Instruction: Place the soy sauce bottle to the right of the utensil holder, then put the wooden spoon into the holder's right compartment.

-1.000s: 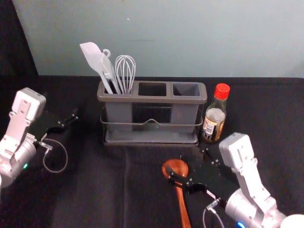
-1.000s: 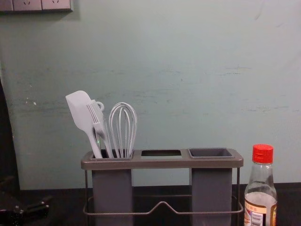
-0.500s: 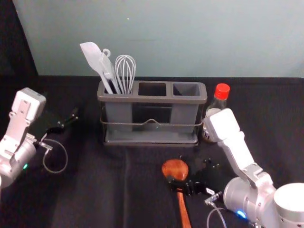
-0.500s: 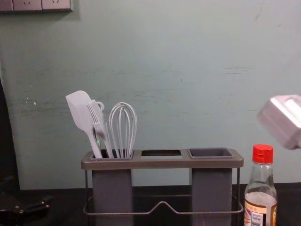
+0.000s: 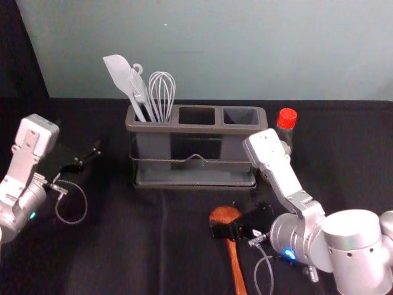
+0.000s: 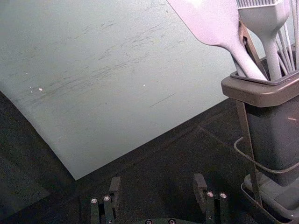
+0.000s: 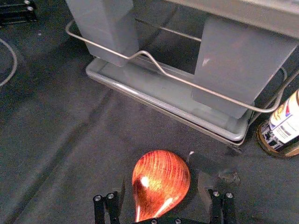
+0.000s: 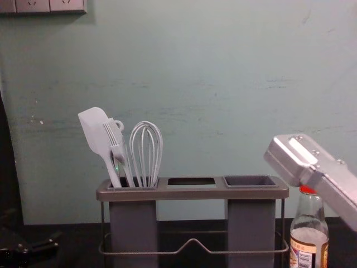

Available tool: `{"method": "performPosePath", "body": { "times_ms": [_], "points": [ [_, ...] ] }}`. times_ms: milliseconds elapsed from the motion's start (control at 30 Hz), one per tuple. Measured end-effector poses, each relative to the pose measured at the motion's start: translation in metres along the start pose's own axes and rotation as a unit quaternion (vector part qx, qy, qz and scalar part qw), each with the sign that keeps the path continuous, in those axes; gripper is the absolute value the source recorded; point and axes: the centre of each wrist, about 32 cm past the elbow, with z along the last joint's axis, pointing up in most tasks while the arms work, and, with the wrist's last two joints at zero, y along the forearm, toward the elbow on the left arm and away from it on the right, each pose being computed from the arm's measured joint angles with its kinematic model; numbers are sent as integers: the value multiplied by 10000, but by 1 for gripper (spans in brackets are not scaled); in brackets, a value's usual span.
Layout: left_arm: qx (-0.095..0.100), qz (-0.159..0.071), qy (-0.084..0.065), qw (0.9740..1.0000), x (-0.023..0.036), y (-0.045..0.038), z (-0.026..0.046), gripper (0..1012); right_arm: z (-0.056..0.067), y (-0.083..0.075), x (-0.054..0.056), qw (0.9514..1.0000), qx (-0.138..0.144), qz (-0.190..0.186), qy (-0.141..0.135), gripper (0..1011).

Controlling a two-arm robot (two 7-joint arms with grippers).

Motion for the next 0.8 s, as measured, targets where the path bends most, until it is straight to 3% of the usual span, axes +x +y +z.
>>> {"method": "performPosePath", "body": {
  "times_ms": [300,800],
  "points": [
    [0,0,0,10000,0,0,0,1000,42,103,8,9999,-28,10,145,1000],
    [0,0,0,10000,0,0,0,1000,55,210,20,9998,-144,18,117,1002]
  ]
}}
